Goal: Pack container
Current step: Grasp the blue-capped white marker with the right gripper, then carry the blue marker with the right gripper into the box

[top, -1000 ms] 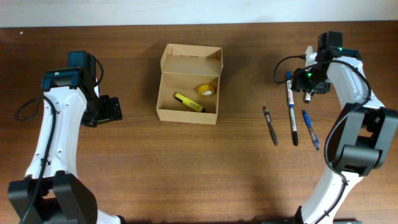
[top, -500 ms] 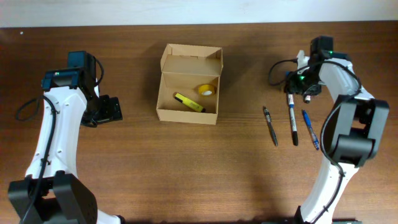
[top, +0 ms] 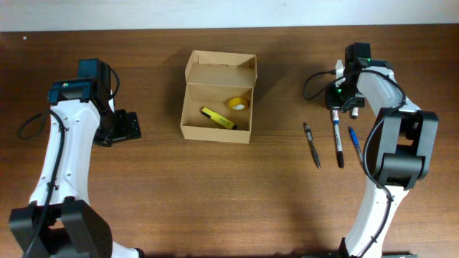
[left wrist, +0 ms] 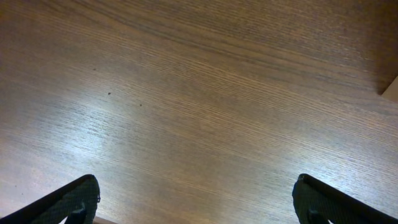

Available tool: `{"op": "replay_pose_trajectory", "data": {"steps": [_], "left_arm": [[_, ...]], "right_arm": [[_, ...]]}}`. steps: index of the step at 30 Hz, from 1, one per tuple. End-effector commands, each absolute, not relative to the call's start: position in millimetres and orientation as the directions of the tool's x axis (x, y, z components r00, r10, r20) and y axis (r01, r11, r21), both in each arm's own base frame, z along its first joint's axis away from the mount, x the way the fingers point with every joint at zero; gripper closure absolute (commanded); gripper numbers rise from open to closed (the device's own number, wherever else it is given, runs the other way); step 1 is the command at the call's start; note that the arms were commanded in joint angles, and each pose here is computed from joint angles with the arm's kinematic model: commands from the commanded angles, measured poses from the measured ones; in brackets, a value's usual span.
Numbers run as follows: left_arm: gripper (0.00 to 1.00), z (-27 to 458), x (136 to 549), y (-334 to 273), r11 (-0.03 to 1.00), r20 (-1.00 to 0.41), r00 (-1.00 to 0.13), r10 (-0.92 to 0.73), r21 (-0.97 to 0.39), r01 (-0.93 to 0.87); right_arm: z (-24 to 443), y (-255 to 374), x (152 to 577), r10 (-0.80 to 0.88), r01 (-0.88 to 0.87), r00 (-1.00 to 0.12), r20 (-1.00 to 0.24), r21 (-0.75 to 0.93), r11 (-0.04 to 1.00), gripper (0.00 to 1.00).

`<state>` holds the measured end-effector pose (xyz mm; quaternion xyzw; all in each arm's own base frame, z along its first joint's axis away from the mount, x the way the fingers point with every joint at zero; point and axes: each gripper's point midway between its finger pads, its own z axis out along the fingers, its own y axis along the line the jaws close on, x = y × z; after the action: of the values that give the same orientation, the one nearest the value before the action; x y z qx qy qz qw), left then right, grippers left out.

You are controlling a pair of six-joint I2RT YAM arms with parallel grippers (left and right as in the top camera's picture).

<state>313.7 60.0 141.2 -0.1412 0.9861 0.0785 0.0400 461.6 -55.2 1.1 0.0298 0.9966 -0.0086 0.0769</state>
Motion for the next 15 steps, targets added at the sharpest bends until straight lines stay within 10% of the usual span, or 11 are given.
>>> {"op": "replay_pose_trajectory", "data": {"steps": [1, 7, 15], "left_arm": [[0.00, 141.7, 312.7, 60.0, 0.951, -0.102, -0.959, -0.264, 0.137, -0.276], [0.00, 141.7, 312.7, 60.0, 0.951, -0.102, -0.959, -0.264, 0.137, -0.276], [0.00, 141.7, 312.7, 60.0, 0.951, -0.102, -0.959, -0.264, 0.137, -0.276]], "right_arm": [[-16.2, -53.7, 452.1, 0.068, 0.070, -0.993, -0.099, -0.023, 0.997, 0.96], [17.5, -33.9, 467.8, 0.065, 0.053, -0.989, -0.136, 0.092, 0.994, 0.96], [183.2, 6.1, 511.9, -0.022, -0.060, -0.910, -0.414, 0.078, 0.995, 0.96]]}}
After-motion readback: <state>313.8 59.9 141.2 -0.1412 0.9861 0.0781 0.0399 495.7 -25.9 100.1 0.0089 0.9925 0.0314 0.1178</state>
